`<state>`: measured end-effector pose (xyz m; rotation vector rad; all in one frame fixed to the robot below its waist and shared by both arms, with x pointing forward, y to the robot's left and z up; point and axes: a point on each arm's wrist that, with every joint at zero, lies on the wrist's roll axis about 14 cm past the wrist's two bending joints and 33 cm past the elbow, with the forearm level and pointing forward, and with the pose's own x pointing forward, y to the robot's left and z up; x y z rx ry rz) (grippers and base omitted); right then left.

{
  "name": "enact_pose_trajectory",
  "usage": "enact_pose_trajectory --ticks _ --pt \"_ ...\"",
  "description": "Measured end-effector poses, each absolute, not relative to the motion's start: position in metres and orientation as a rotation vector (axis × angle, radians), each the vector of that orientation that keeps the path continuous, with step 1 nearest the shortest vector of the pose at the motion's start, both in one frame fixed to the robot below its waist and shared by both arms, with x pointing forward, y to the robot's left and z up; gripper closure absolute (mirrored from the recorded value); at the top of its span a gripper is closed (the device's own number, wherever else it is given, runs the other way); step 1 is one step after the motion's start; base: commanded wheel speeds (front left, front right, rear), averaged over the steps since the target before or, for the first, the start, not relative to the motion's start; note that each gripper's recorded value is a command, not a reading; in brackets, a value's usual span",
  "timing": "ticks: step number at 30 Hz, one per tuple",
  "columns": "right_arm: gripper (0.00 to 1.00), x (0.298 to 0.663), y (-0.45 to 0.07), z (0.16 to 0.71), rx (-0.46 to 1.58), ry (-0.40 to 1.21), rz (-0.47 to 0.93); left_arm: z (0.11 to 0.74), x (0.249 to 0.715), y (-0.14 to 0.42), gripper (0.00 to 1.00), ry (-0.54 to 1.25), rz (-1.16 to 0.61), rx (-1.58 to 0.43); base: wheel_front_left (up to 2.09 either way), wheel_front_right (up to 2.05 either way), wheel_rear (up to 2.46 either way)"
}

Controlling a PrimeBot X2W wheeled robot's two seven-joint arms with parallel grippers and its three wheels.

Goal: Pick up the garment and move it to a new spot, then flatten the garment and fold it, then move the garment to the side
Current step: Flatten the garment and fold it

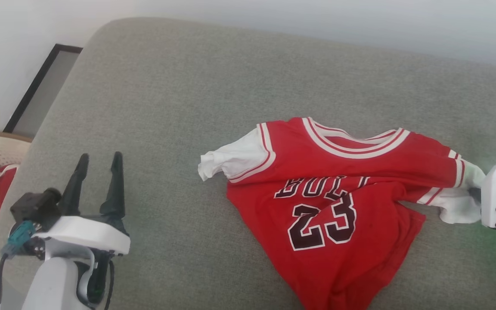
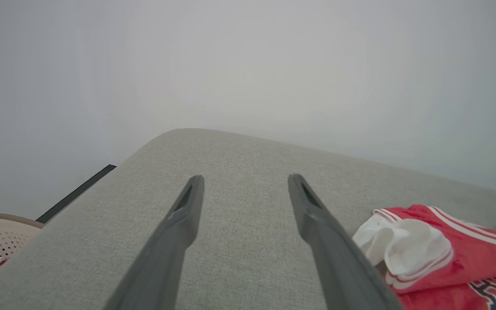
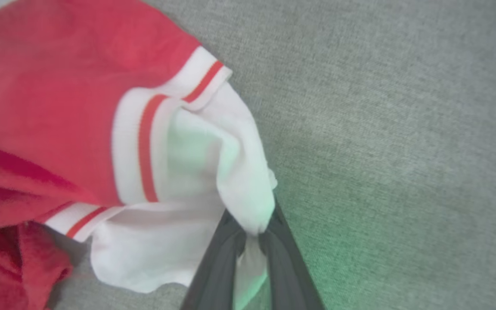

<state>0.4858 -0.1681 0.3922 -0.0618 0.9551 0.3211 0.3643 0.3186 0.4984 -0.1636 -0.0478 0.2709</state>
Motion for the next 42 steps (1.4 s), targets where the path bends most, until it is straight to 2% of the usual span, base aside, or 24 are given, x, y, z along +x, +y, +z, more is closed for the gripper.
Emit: enact_pose_trajectory --ticks 1,2,3,4,13,19,28,32,38,42 --pt "0.66 0.487 -0.167 0.389 -0.058 0.96 0.318 0.499 0.365 0.319 0.0 -0.046 0.268 -0.16 0.0 0.0 0.0" --pt "0.2 0.487 -0.165 0.387 -0.051 0.964 0.318 0.499 0.366 0.318 0.0 -0.044 0.265 -0.156 0.0 0.0 0.0" --pt "0.2 0.488 -0.165 0.385 -0.044 0.969 0.315 0.498 0.366 0.319 0.0 -0.042 0.263 -0.153 0.0 0.0 0.0" --pt "0.0 0.49 -0.164 0.384 -0.038 0.969 0.312 0.499 0.368 0.318 0.0 -0.043 0.26 -0.156 0.0 0.0 0.0" --pt "0.0 0.495 -0.163 0.405 -0.038 0.903 0.313 0.506 0.381 0.312 0.0 -0.044 0.193 -0.14 0.0 0.0 0.0" --pt "0.0 0.501 -0.167 0.444 -0.022 0.738 0.311 0.516 0.399 0.306 0.0 -0.048 0.125 -0.116 0.0 0.0 0.0" --pt "0.0 0.49 -0.175 0.497 0.008 0.467 0.29 0.527 0.438 0.275 0.0 0.034 -0.027 -0.118 0.0 0.0 0.0" --pt "0.0 0.479 -0.185 0.513 0.024 0.363 0.251 0.524 0.456 0.258 0.0 0.123 -0.094 -0.118 0.0 0.0 0.0" --pt "0.0 0.462 -0.206 0.534 0.051 0.214 0.164 0.496 0.476 0.236 0.0 0.377 -0.162 -0.165 0.0 0.0 0.0" --pt "0.0 0.449 -0.217 0.528 0.085 0.201 0.107 0.472 0.484 0.226 0.0 0.565 -0.175 -0.21 0.0 0.0 0.0"
